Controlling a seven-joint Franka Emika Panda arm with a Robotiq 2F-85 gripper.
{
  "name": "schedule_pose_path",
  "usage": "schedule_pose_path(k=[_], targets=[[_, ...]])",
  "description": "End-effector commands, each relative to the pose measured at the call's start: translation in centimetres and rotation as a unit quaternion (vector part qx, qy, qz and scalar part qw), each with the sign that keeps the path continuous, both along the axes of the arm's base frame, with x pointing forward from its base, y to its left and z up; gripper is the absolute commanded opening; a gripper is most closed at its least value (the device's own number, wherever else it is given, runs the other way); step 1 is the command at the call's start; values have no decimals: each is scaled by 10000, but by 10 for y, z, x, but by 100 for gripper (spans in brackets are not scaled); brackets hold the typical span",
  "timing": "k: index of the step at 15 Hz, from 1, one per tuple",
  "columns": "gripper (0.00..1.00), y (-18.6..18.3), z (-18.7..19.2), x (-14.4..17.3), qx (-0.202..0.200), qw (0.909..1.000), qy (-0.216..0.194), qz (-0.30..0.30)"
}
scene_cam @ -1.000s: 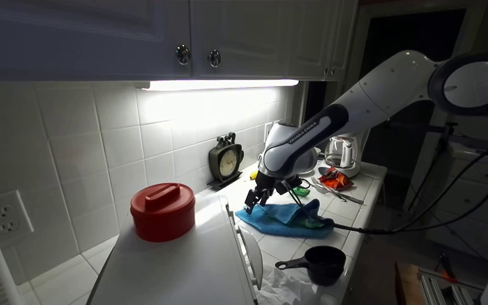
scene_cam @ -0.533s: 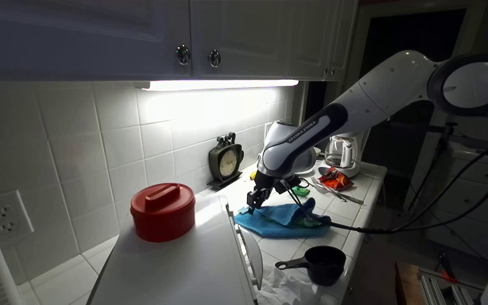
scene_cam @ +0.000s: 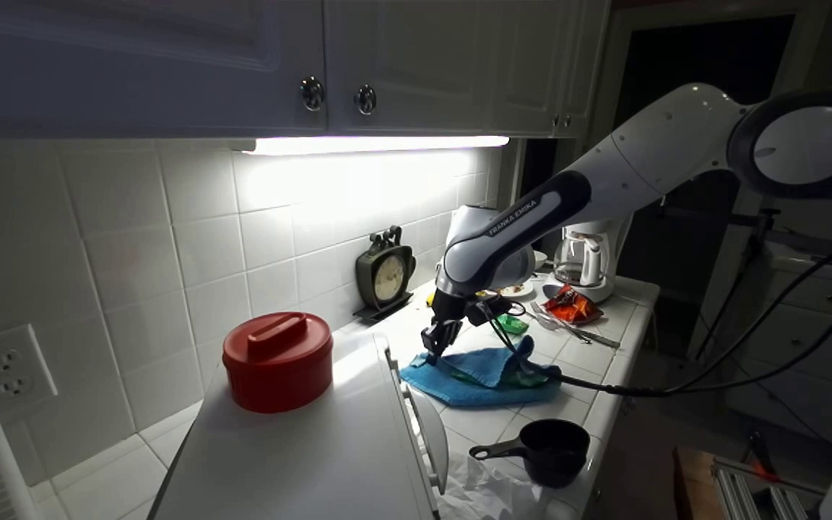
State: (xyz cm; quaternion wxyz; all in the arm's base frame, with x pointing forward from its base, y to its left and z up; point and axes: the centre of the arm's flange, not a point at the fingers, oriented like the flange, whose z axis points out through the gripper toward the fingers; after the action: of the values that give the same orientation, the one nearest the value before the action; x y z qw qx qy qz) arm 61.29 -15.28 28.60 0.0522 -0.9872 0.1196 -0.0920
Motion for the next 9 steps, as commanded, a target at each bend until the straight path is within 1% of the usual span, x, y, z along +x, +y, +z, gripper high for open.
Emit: schedule_pose_path(k=[1, 3, 5, 7, 9], targets=[[3, -8, 14, 2, 118, 9999, 11, -4], [3, -18, 31, 0, 81, 9997, -155, -193], [3, -34, 52, -3, -20, 9976, -433, -547], [3, -49, 74, -5, -126, 9930, -753, -904], [3, -61, 98, -11, -350, 9839, -1229, -1252]])
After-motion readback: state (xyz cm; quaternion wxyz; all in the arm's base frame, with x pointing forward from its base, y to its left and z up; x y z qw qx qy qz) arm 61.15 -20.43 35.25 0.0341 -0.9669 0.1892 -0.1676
